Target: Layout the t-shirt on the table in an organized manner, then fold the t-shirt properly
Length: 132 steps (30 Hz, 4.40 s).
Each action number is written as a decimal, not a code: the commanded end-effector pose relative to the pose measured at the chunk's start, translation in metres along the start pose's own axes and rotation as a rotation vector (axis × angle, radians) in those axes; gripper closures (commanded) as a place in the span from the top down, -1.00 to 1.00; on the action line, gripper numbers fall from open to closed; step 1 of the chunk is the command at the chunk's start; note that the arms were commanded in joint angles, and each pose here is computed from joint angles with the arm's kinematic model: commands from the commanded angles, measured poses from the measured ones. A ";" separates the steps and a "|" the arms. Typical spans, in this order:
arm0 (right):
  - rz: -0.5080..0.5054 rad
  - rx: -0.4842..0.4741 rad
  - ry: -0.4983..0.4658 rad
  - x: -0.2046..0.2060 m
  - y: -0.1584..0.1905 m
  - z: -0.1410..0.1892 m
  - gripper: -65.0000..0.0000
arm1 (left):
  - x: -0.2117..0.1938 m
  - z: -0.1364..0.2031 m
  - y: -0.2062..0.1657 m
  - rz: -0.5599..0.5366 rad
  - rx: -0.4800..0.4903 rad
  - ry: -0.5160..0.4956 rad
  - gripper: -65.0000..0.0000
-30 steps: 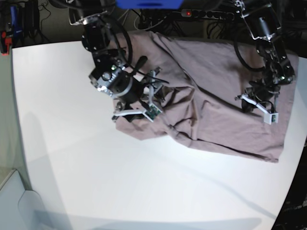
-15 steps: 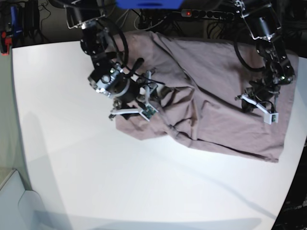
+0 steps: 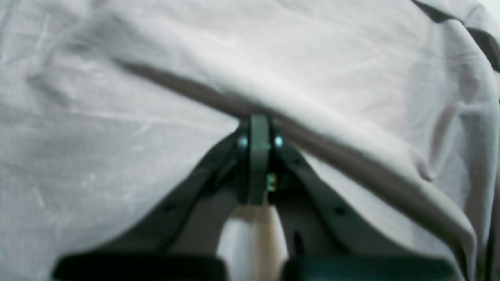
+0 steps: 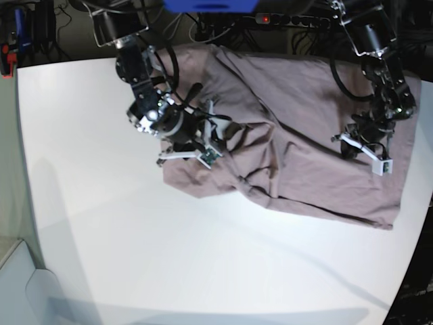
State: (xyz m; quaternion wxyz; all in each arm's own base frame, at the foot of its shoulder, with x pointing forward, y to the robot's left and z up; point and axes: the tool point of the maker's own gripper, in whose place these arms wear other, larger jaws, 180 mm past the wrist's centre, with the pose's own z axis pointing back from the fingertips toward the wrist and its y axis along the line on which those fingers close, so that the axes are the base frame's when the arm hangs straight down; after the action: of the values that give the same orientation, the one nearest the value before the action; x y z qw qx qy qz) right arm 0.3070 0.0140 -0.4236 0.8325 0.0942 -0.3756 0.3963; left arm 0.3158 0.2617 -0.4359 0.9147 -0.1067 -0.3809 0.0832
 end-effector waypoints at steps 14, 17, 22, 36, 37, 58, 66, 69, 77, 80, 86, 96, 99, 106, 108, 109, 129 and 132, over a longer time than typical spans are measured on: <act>0.059 -0.222 -0.269 0.109 -0.092 0.044 -1.00 | -0.012 0.002 0.006 -0.023 0.031 0.069 -1.00; 0.094 -0.259 -0.340 0.144 -0.107 0.057 -1.00 | -0.008 0.000 0.005 -0.023 0.028 0.063 -1.00; 0.130 -0.301 -0.452 0.204 -0.125 0.073 -1.00 | -0.009 -0.001 0.003 -0.025 0.025 0.065 -1.00; 0.065 -0.156 -0.321 0.230 -0.132 -0.003 -1.00 | -0.012 0.002 0.006 -0.026 0.029 0.075 -1.00; 0.067 -0.140 -0.309 0.228 -0.126 -0.008 -1.00 | -0.011 0.002 0.006 -0.026 0.029 0.072 -1.00; 0.191 -0.086 -0.180 0.155 -0.072 0.003 0.07 | -0.011 0.001 0.006 -0.025 0.028 0.070 -1.00; 0.067 -0.030 -0.054 0.102 -0.070 -0.025 0.07 | -0.008 0.000 0.005 -0.025 0.026 0.065 -1.00; 0.032 -0.033 -0.041 0.095 -0.076 -0.027 0.07 | -0.007 0.001 0.005 -0.026 0.027 0.062 -1.00; 0.019 -0.042 -0.040 0.092 -0.080 -0.026 0.07 | -0.010 0.000 0.003 -0.020 0.023 0.065 -1.00; 0.016 -0.037 -0.032 0.088 -0.078 -0.026 0.07 | -0.010 0.000 0.002 -0.020 0.022 0.064 -1.00; -0.012 0.013 0.040 0.064 -0.065 -0.041 -0.06 | -0.010 0.000 0.003 -0.022 0.023 0.064 -1.00; 0.003 0.004 -0.030 0.093 -0.060 -0.035 -1.00 | -0.011 0.000 0.002 -0.024 0.022 0.066 -1.00; 0.037 0.006 -0.100 0.120 -0.046 -0.027 -1.00 | -0.010 0.000 0.002 -0.023 0.022 0.065 -1.00; 0.238 0.109 -0.156 0.147 0.028 -0.022 -1.00 | -0.011 0.000 0.002 -0.023 0.022 0.067 -1.00; 0.290 0.162 -0.143 0.141 0.057 -0.024 -0.89 | -0.011 0.001 0.003 -0.022 0.023 0.067 -1.00; 0.313 0.189 -0.136 0.137 0.071 -0.025 -0.79 | -0.011 0.001 0.003 -0.022 0.023 0.066 -1.00; 0.164 -0.070 -0.203 0.130 -0.040 0.021 0.07 | -0.011 0.000 0.003 -0.021 0.023 0.065 -1.00; 0.066 -0.094 -0.130 0.103 -0.070 0.008 0.07 | -0.010 0.000 0.002 -0.022 0.022 0.065 -1.00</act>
State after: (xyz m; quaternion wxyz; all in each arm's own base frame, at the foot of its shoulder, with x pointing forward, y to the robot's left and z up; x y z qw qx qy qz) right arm 0.3856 0.0193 -0.3552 0.8096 0.0649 -0.4228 0.4021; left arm 0.3174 0.2580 -0.4352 0.9150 -0.1094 -0.3799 0.0811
